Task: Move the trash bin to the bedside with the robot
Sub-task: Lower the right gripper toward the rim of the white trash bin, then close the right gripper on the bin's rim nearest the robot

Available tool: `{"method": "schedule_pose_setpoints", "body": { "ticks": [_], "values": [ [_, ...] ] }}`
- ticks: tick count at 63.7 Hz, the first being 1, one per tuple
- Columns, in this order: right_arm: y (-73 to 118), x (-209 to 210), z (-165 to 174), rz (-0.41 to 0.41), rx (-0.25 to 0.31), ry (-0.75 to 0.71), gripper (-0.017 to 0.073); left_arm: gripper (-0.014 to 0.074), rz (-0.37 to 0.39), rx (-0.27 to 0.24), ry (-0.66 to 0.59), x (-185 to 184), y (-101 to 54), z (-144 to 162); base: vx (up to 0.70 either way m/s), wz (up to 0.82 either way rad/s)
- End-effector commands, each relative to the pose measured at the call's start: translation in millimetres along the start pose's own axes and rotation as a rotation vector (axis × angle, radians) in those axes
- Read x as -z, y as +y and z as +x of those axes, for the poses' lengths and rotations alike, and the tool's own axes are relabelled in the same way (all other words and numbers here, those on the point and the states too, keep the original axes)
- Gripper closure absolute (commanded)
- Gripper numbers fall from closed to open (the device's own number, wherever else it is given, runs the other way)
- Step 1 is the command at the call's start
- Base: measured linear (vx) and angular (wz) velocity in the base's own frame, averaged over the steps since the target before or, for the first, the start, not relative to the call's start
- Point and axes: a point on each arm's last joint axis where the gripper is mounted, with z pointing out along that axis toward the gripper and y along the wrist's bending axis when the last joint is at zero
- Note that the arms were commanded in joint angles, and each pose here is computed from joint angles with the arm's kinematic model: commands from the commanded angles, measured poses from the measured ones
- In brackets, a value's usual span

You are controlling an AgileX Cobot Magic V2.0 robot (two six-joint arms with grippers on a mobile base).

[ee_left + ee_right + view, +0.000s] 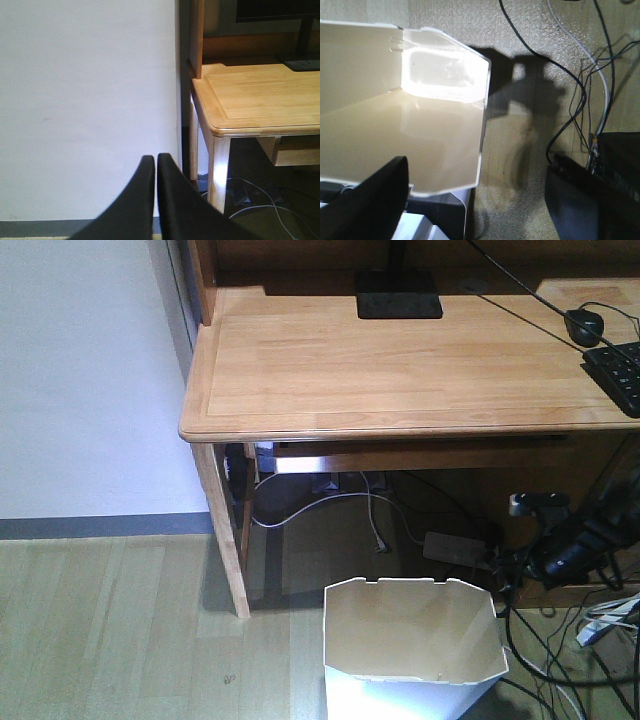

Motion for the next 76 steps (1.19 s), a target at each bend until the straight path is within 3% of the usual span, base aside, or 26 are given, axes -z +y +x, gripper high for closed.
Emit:
{"method": "schedule_pose_setpoints", "body": {
  "ticks": [1, 16, 43, 53, 61, 72, 76],
  "values": [
    [-6.6, -10, -17, 0.024, 0.012, -0.046, 0.0010, 0.0600, 0.000, 0.004, -0.067, 0, -0.1, -1, 0.00, 0.00],
    [-12.8, -72, -17, -0.003, -0.024, 0.013, 0.0010, 0.0600, 0.000, 0.004, -0.067, 0, -0.1, -1, 0.00, 0.00],
    [-11.1, -140, -17, -0.051, -0.026, 0.069, 0.0011, 0.0600, 0.000, 0.004, -0.067, 0, -0.1, -1, 0.00, 0.00],
    [-4.5, -156, -19, -0.065, -0.008, 0.079, 0.0049, 0.0600, 0.000, 0.004, -0.067, 0, -0.1, -1, 0.00, 0.00],
    [-2.8, -164, -21, -0.092, -0.022, 0.097, 0.0181, 0.0600, 0.000, 0.004, -0.067, 0, -0.1, -1, 0.00, 0.00],
    [-3.0, -166, -22, -0.114, -0.040, 0.114, 0.0579, 0.0600, 0.000, 0.004, -0.067, 0, -0.1, -1, 0.00, 0.00],
    [-2.8, -165, -23, -0.120, -0.047, 0.116, 0.0573, 0.0600, 0.000, 0.004, -0.067, 0, -0.1, -1, 0.00, 0.00]
  ]
}}
